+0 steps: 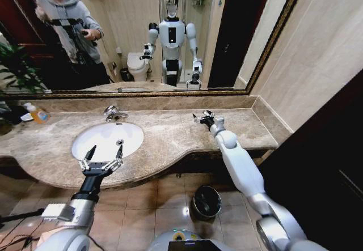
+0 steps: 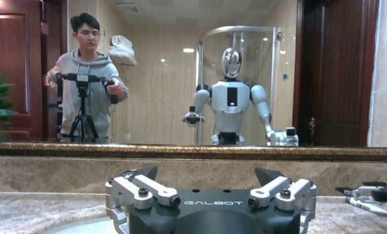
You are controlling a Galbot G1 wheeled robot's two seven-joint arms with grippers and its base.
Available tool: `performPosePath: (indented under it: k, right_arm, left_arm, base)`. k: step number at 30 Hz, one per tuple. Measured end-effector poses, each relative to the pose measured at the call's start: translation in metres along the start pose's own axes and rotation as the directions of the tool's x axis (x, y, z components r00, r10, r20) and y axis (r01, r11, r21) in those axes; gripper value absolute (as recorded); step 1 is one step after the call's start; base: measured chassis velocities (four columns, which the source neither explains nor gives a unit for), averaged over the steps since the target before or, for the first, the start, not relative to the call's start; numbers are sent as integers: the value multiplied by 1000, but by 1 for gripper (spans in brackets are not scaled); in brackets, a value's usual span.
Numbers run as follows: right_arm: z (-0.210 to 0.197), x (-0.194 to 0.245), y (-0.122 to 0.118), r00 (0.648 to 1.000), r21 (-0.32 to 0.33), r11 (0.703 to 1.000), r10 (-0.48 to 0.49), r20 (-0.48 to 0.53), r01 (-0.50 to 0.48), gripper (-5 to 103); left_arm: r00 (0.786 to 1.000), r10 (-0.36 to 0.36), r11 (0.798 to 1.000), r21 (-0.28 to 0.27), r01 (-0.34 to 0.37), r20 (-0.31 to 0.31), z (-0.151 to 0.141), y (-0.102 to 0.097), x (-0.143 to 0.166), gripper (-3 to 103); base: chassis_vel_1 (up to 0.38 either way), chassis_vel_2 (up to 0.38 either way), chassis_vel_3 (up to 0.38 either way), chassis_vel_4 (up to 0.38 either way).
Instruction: Pick up the trash from the sink and place it in the trash bin.
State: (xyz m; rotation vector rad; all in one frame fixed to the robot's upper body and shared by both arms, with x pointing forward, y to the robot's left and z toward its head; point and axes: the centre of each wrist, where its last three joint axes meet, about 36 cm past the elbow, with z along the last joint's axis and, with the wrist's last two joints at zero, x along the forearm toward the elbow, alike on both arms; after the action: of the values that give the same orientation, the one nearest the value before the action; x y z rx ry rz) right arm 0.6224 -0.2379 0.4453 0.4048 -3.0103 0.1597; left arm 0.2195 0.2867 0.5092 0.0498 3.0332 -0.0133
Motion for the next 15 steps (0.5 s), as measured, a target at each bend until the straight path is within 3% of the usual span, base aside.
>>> performPosePath:
  k: [2, 7, 15]
  right_arm:
    - [2, -3, -7, 1000, 1, 1000, 15, -6, -15, 100]
    - [17, -1, -50, 996, -9, 997, 82, -43, -82, 100]
    - [34, -18, -63, 994, -79, 994, 67, -90, -74, 100]
  left_arm:
    - [1000, 0, 1000, 0, 0, 0, 0, 0, 0, 100]
    - [1000, 0, 1000, 0, 0, 0, 0, 0, 0, 100]
    - [1000, 0, 1000, 0, 0, 0, 0, 0, 0, 100]
  base:
    - [0, 0, 0, 0]
    - [0, 0, 0, 0]
    - [0, 0, 0, 0]
